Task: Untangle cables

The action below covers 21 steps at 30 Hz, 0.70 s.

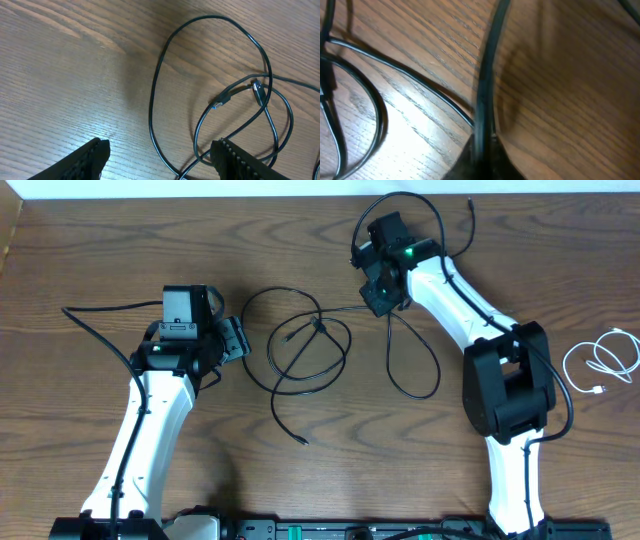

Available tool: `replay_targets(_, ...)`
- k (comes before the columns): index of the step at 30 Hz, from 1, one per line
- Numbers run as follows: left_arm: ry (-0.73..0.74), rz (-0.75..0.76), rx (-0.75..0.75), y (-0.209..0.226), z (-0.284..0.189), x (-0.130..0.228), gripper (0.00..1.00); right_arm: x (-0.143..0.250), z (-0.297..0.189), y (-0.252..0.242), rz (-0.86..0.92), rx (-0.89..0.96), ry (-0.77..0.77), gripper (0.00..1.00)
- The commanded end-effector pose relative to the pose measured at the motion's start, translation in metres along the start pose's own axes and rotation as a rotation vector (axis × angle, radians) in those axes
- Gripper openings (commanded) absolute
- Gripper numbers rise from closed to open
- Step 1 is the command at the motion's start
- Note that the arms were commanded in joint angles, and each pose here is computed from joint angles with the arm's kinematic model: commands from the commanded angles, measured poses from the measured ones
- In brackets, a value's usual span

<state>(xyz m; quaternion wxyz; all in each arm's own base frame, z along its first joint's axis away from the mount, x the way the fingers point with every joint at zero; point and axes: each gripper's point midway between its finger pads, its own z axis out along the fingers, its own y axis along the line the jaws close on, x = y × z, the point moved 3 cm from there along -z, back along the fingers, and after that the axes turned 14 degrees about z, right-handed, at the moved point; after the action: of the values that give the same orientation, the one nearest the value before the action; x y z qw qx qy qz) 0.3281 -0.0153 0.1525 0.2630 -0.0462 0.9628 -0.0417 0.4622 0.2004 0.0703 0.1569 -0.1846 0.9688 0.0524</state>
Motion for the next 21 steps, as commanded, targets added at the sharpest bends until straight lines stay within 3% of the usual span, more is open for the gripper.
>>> replay_targets(1, -0.017, 0.003, -0.002, 0.001, -0.003, -0.007, 0.70, 0.010, 0.019, -0.003, 0.009, 0.020, 0.049, 0.09)
replay_targets(2, -0.017, 0.003, -0.002, 0.001, -0.003, -0.007, 0.70, 0.013, 0.023, -0.003, 0.009, 0.021, 0.060, 0.11)
replay_targets(8, -0.018, 0.003, -0.002, 0.000, -0.003, -0.007, 0.70, 0.021, 0.027, -0.003, 0.010, 0.022, 0.100, 0.59)
replay_targets(17, -0.017, 0.003, -0.002, 0.000, -0.003, -0.007, 0.70, 0.046, 0.037, -0.005, 0.013, 0.024, 0.176, 0.60)
replay_targets(20, -0.017, 0.003, -0.002, 0.000, -0.003, -0.007, 0.70, 0.060, 0.044, -0.005, 0.014, 0.025, 0.211, 0.53)
replay_targets(21, -0.017, 0.003, -0.002, 0.000, -0.003, -0.007, 0.70, 0.067, 0.047, -0.006, 0.015, 0.026, 0.230, 0.42)
